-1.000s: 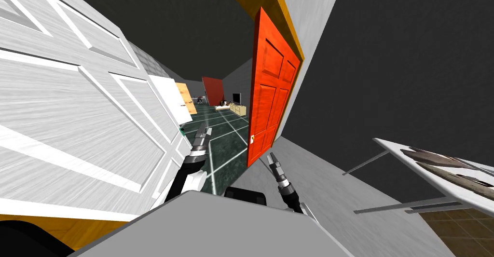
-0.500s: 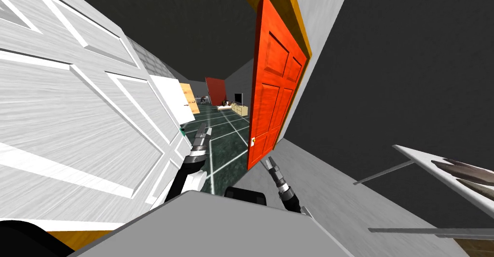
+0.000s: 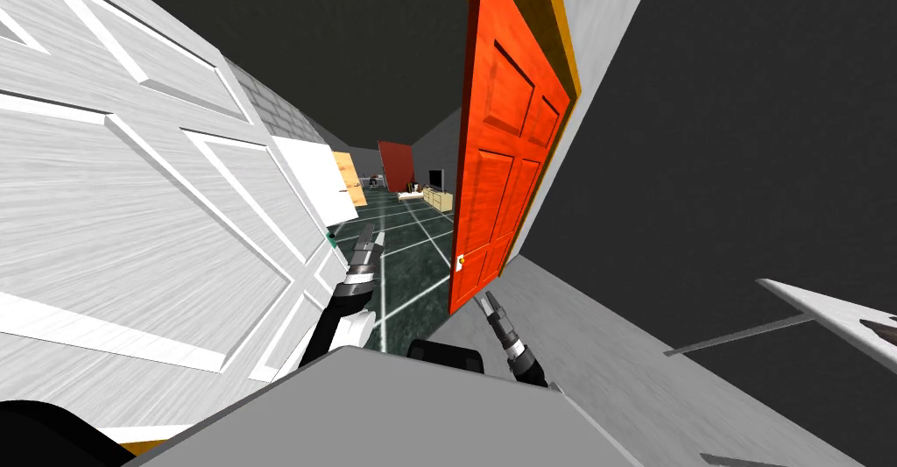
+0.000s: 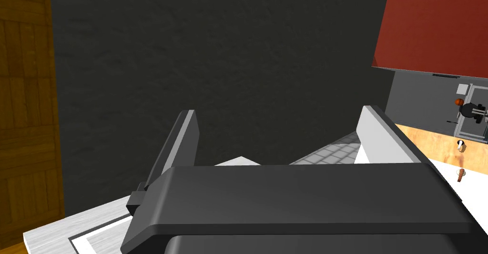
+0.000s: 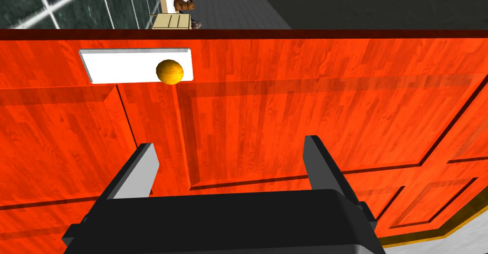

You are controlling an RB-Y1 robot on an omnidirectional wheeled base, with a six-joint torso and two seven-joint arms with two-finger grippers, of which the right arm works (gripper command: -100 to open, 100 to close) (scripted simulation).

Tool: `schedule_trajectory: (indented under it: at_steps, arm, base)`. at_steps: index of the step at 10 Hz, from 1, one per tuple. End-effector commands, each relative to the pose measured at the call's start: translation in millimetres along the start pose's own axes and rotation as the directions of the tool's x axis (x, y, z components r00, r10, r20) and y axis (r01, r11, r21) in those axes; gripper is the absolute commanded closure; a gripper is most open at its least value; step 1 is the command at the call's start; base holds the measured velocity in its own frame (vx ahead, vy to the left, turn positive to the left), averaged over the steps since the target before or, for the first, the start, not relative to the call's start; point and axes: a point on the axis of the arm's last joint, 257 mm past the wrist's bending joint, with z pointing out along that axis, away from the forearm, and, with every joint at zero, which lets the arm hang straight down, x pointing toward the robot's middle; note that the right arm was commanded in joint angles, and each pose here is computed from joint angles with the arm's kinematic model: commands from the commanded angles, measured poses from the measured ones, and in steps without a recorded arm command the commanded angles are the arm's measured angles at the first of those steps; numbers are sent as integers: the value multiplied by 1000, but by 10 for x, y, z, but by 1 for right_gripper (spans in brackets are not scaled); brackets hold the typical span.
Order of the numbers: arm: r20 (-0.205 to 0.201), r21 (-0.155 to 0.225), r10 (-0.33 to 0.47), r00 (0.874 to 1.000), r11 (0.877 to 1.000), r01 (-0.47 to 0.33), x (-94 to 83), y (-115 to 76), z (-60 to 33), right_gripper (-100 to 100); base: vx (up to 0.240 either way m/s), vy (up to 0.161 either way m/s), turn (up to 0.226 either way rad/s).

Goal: Push the door open

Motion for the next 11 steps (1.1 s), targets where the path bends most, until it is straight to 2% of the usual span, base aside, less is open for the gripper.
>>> schedule_trajectory:
  at_steps: [1,2,4,7,9,10,11]
  arm:
    - [-18,20,13,1000,1000,-13,33,-97,-63,-100]
    - [-27,32,21,999,999,-20,52,-149,-97,-100]
    - [-60,76,48,997,996,-43,117,-326,-227,-100]
    - [-79,104,65,995,993,-57,152,-429,-313,-100]
    - [-97,134,84,992,989,-70,186,-535,-409,-100]
    - [-91,125,77,993,990,-65,154,-508,-385,-100]
    - [-81,126,77,994,990,-66,152,-536,-316,-100]
  base:
    - [93,-31,65]
    - [75,-29,66]
    - [124,-56,103]
    - [113,-49,47]
    - [133,-44,63]
    - [67,-21,16]
    - [112,53,81]
